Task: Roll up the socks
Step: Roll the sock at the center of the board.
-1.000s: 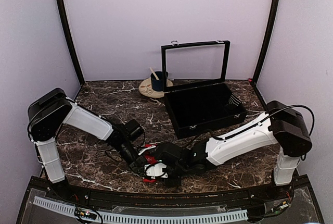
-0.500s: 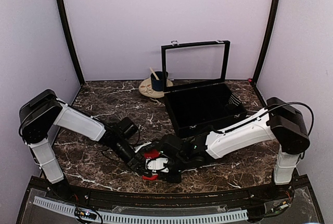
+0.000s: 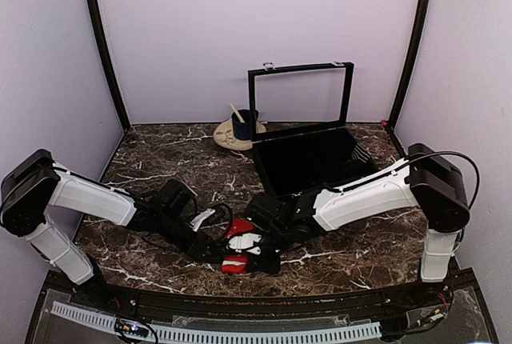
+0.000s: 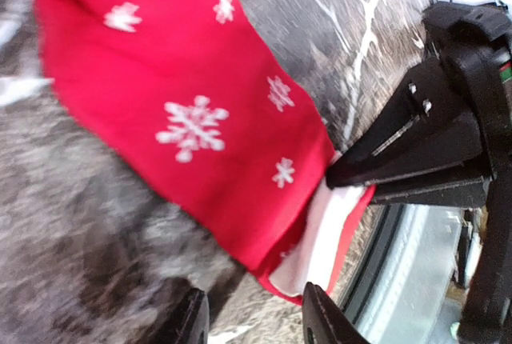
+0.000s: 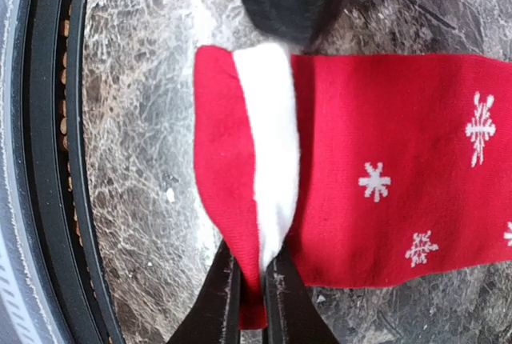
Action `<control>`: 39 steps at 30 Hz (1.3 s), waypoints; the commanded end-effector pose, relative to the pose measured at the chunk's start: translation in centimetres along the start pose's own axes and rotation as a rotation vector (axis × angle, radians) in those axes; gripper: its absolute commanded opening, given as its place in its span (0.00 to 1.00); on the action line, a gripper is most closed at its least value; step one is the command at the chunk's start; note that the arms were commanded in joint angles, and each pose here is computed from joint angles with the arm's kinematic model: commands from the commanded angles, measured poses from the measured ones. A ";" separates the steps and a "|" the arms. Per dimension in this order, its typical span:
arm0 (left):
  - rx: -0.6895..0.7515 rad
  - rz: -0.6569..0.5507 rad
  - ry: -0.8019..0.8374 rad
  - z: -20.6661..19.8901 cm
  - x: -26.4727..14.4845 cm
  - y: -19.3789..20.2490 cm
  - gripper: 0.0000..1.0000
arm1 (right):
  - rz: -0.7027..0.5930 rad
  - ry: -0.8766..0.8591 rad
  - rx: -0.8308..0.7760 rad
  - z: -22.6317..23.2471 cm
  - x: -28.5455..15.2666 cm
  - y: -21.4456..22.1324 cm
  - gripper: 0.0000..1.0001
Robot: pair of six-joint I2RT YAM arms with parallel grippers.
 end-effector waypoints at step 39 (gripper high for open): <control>0.440 -0.266 -0.300 -7.0 -3.8 0.4 0.43 | 0.262 -0.382 0.349 -3.2 1.4 -1.0 0.00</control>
Point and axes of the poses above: each gripper's point midway between its finger pads, its own x axis out along the fingers, its own z axis along the line the jaws close on, y = z × x, the point moved 6 cm from there along -x, back along the fingers, and after that the axes turned 15 degrees about x, right-handed, at the moved point
